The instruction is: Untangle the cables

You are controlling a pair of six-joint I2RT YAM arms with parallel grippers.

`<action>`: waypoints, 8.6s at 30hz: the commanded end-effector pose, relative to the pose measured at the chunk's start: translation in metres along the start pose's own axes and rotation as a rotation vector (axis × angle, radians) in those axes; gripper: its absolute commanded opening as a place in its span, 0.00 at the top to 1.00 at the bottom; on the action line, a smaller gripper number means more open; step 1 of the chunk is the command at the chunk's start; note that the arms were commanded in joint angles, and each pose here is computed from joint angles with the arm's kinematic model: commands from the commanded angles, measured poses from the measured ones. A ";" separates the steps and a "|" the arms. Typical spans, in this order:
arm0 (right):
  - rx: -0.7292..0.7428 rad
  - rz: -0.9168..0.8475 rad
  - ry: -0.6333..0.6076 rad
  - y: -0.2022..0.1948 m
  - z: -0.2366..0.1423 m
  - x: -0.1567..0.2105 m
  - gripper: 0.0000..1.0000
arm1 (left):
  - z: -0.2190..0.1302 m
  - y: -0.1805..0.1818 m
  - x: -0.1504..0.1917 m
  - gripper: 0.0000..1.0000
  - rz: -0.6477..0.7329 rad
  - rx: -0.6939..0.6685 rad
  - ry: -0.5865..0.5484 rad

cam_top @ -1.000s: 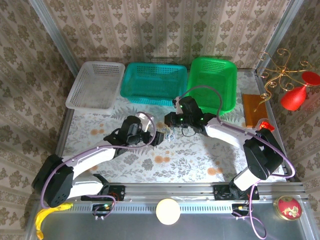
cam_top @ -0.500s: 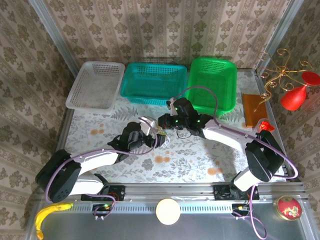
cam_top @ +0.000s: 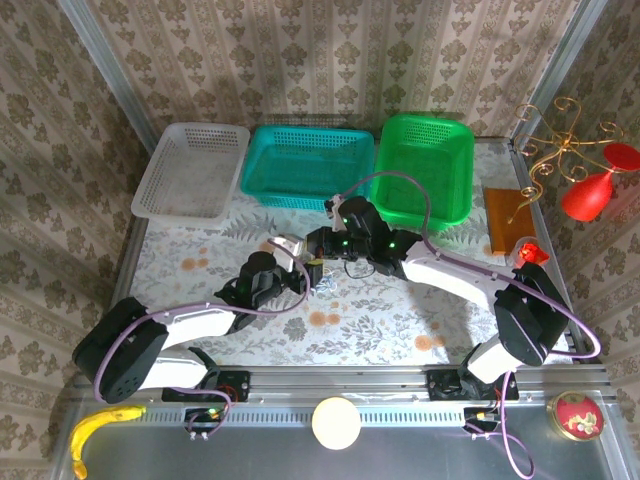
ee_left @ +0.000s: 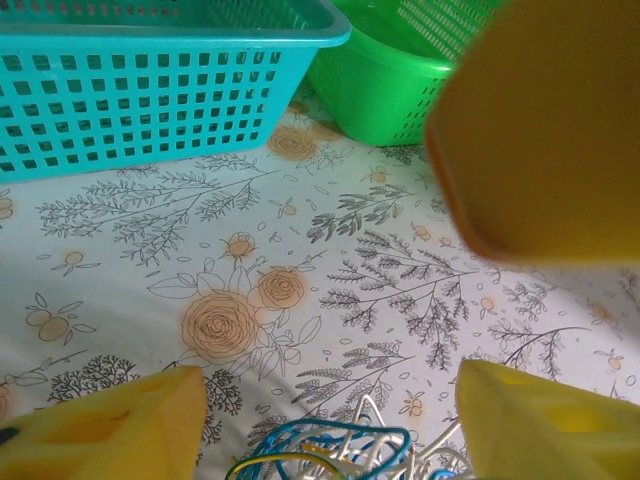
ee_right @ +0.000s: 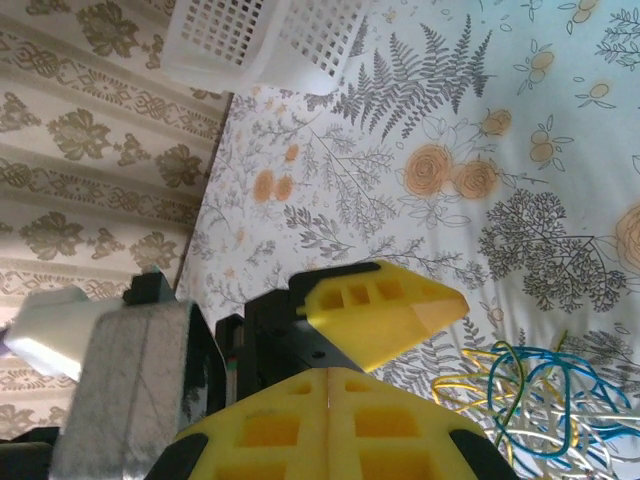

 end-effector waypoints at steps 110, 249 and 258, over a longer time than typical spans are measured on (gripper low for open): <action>0.116 -0.033 -0.021 -0.068 -0.004 0.034 0.46 | -0.073 0.068 -0.040 0.01 -0.550 -0.203 0.301; 0.104 -0.351 -0.156 -0.067 0.067 0.056 0.74 | -0.061 -0.047 -0.184 1.00 -0.622 0.315 -0.128; 0.166 -0.230 -0.146 -0.112 0.061 0.088 0.79 | -0.087 -0.049 -0.225 1.00 -0.578 0.337 -0.224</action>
Point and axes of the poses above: each hand's point on the last joint's axis, 136 mm out from that joint toward the fingers, its own z axis out along the fingers, its own y axis along the line the jaws close on, x = y × z, the point moved 4 cm from there along -z, back along the fingers
